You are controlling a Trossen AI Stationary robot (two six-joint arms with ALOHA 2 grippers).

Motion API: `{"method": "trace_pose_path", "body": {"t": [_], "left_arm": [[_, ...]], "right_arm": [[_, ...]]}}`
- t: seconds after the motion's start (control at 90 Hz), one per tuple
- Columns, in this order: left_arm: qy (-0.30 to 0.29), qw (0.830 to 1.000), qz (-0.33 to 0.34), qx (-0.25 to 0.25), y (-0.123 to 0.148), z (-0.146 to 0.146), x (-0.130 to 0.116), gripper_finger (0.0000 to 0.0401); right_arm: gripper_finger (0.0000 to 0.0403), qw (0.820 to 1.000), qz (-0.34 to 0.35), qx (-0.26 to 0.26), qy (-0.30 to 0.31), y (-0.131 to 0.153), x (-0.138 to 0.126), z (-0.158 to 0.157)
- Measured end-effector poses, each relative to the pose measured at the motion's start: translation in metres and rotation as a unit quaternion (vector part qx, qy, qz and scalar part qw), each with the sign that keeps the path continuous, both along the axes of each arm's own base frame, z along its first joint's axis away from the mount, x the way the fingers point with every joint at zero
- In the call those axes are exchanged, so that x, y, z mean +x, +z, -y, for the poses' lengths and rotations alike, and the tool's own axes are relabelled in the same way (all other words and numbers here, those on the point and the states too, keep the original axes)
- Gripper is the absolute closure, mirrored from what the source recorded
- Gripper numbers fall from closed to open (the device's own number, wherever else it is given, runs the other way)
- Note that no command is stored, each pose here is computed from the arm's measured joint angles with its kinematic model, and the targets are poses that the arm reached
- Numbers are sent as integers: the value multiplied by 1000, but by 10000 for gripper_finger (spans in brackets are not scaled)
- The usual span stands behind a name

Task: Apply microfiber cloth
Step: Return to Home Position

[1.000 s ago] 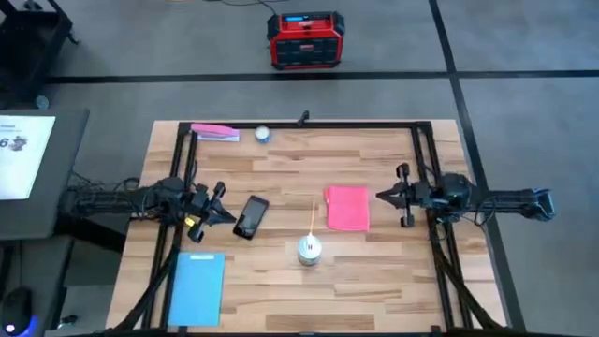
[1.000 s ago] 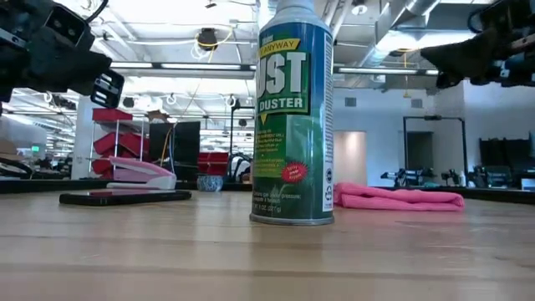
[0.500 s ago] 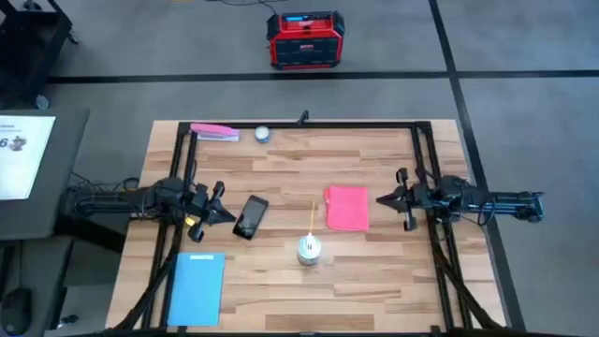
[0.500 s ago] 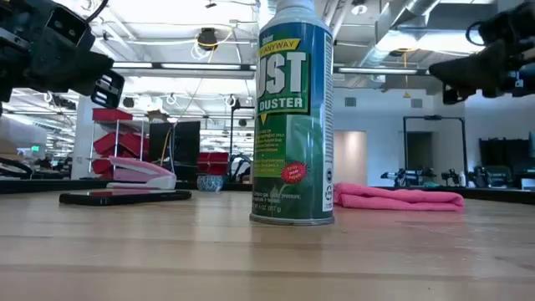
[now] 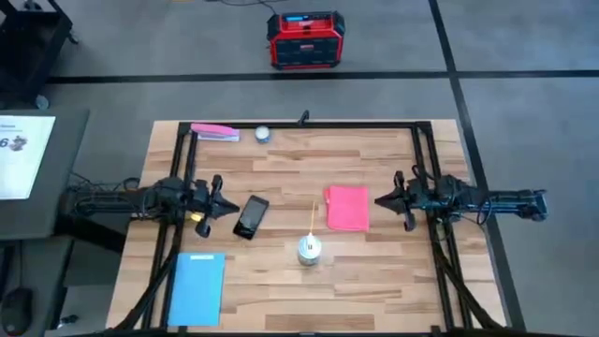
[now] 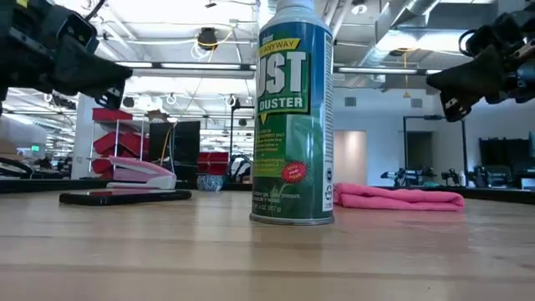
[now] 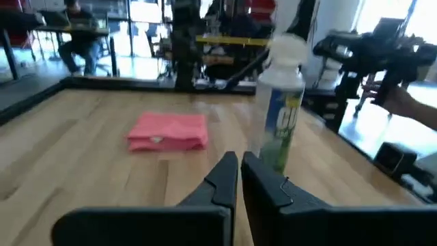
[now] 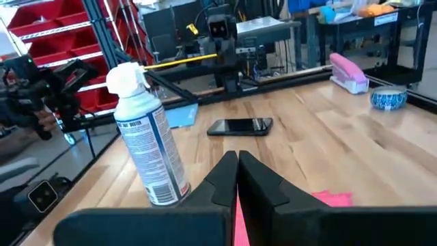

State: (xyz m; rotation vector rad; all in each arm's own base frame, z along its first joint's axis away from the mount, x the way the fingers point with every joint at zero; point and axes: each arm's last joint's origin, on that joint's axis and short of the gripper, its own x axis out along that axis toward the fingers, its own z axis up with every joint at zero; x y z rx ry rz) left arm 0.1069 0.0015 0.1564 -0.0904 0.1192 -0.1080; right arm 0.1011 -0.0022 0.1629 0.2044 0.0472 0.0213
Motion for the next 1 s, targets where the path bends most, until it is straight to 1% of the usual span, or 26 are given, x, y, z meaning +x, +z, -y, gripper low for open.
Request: {"method": "trace_pose_path", "body": {"t": [0.089,1.0], "left_arm": [[2,1000,-4,-8,0,0,0,401],[2,1000,-5,-7,-1,0,0,401]], "right_arm": [[403,1000,0,0,0,0,0,0],[403,1000,1,0,1,0,0,0]]}}
